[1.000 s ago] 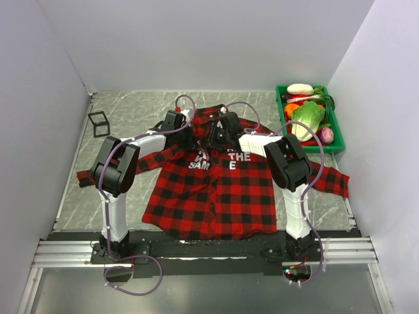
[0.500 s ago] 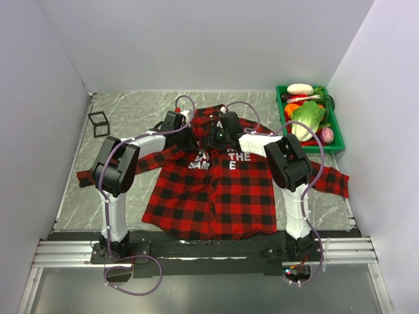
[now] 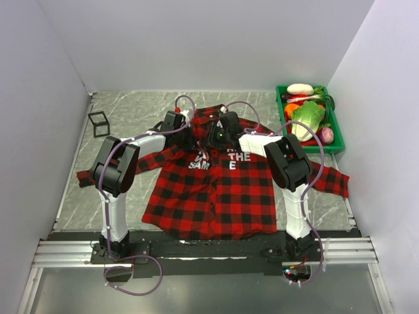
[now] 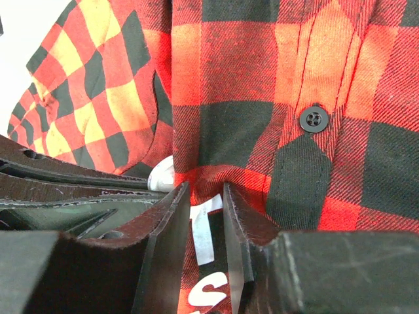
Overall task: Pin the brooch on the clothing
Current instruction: Pin the brooch to the clothes.
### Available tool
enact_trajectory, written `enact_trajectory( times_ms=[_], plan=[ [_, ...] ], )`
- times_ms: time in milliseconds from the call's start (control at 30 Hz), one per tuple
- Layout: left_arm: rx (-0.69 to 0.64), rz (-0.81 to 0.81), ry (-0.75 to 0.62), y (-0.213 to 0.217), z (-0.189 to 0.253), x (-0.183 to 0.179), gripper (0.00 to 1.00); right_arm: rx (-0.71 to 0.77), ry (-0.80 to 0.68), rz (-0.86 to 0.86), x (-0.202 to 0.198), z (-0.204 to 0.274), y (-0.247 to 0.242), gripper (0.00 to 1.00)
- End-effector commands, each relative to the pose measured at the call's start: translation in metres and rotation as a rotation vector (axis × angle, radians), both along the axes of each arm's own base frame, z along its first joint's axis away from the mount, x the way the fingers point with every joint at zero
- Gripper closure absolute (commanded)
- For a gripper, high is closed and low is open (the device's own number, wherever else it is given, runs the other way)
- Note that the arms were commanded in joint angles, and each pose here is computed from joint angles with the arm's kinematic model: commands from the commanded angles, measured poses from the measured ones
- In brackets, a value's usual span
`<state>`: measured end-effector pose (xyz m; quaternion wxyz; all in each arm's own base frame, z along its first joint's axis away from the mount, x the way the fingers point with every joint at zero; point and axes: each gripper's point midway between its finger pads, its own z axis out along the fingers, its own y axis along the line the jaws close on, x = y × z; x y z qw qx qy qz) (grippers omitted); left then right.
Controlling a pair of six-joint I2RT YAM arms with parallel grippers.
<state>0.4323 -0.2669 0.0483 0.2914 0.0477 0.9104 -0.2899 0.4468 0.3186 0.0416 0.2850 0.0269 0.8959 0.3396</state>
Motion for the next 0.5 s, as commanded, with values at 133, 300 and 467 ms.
enact_trajectory(
  times_ms=[133, 300, 467],
  plan=[
    [-0.053, -0.032, -0.044, -0.0081, 0.0198, -0.0003, 0.99, 0.053, -0.052, 0.008, 0.0129, 0.017, 0.0106, 0.66],
    [-0.058, -0.034, -0.05, -0.0093, 0.0222, 0.0011, 0.99, 0.057, -0.048, 0.01, 0.0121, 0.0158, 0.0119, 0.67],
    [-0.065, -0.037, -0.049, -0.0105, 0.0224, 0.0013, 0.99, 0.055, -0.042, 0.015, 0.0111, 0.0131, 0.0145, 0.67]
  ],
)
